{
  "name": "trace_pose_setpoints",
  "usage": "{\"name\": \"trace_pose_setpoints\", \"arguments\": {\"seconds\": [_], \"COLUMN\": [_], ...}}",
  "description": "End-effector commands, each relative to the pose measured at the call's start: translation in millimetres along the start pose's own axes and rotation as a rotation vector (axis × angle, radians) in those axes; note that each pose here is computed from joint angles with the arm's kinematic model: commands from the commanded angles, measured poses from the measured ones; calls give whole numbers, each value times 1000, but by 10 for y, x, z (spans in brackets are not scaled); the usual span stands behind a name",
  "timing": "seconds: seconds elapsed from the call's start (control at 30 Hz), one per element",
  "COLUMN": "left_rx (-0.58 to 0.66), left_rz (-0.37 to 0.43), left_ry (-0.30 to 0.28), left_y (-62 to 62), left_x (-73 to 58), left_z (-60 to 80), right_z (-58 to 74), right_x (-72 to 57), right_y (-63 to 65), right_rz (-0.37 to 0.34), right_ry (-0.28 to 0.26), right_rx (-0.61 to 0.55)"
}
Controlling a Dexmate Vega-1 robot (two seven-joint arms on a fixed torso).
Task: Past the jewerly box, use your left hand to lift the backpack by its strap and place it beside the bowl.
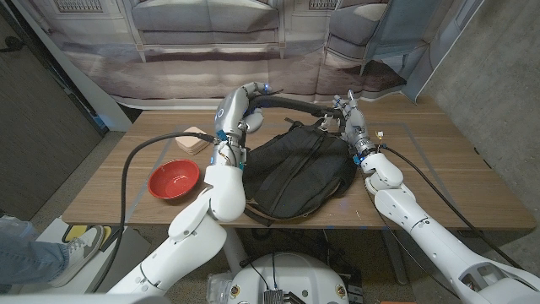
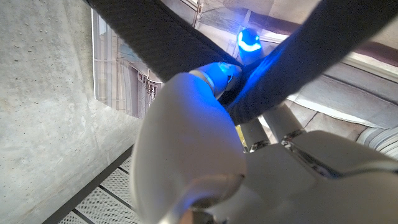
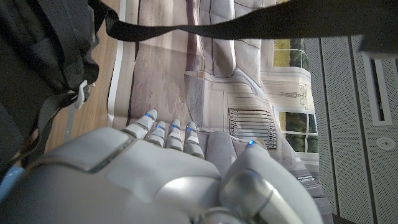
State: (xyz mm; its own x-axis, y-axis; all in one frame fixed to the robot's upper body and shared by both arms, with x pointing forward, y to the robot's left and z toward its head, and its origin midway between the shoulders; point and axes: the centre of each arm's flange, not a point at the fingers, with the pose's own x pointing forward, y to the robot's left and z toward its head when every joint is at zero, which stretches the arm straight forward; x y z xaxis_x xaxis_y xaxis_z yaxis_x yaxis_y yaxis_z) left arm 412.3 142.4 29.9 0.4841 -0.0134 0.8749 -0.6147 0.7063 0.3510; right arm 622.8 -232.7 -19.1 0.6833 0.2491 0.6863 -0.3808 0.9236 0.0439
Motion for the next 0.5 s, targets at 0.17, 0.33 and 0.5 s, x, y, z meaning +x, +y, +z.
{"name": "trace_pose_setpoints", "arguments": {"seconds": [0.17,0.33,0.5], "left_rx": [15,7,30], "left_rz": [19,28,41], "left_ry": [-11,-15,-20], "left_y": [141,181,239], "left_x": [137,178,224], "left_z": [135,181,276], "right_z": [56,57,49], "right_x": [-5,-6,-9], "right_y": [8,3,-10], "right_rz": [7,8,8], "right_ry": [-7,-6,-6], "right_rx": [-9,-6,-1]}}
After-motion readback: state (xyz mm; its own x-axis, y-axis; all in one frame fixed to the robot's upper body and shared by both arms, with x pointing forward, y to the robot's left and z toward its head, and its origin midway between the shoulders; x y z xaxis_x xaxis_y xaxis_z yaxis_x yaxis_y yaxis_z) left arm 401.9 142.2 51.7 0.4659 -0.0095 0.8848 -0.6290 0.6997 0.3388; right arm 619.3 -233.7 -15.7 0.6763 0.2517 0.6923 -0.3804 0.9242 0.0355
